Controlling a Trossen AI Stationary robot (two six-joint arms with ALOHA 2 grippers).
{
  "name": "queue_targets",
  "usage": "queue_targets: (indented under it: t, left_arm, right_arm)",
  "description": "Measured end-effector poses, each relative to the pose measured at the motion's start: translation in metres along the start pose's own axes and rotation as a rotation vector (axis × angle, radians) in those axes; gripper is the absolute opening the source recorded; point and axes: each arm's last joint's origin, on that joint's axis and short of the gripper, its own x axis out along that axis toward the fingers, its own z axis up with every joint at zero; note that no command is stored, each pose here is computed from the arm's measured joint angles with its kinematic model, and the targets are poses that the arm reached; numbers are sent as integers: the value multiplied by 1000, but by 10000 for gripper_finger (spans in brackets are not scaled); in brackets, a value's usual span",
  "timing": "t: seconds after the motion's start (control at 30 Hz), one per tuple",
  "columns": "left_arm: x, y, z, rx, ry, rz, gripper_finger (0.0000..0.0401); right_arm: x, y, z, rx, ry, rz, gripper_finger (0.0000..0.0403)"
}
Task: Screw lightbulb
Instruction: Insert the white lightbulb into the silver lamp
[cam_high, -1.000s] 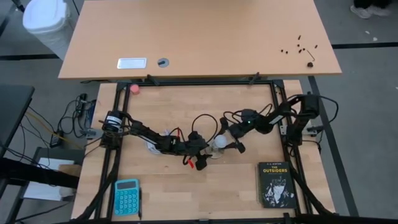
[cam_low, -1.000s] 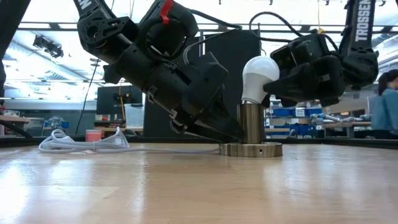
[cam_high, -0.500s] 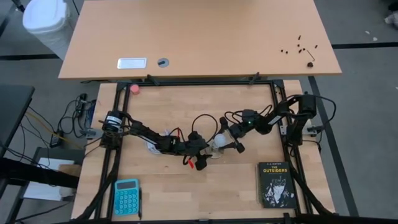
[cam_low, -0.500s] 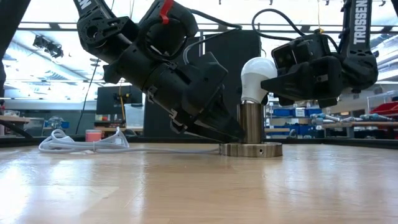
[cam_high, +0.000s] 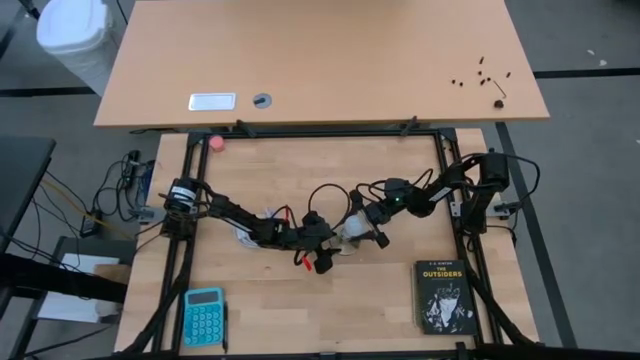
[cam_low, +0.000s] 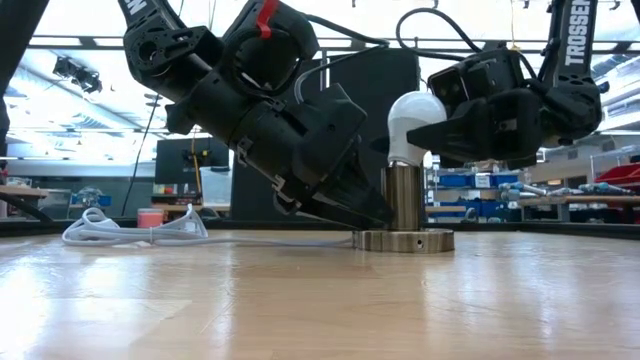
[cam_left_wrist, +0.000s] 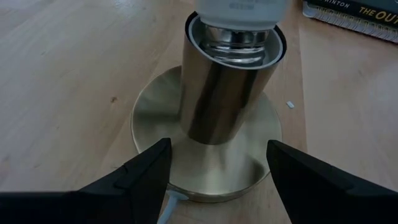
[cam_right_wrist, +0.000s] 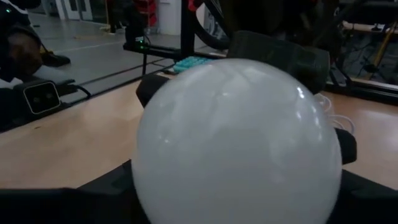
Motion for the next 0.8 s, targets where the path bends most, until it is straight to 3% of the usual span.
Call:
queue_targets:
  t: [0.27, 0.8]
  left_arm:
    - [0, 0, 0, -1, 0, 0, 271]
    - [0, 0, 0, -15, -1, -1, 271]
  right_arm:
    - [0, 0, 0, -7, 2, -8, 217]
    - [5, -4, -2, 98, 56, 11, 200]
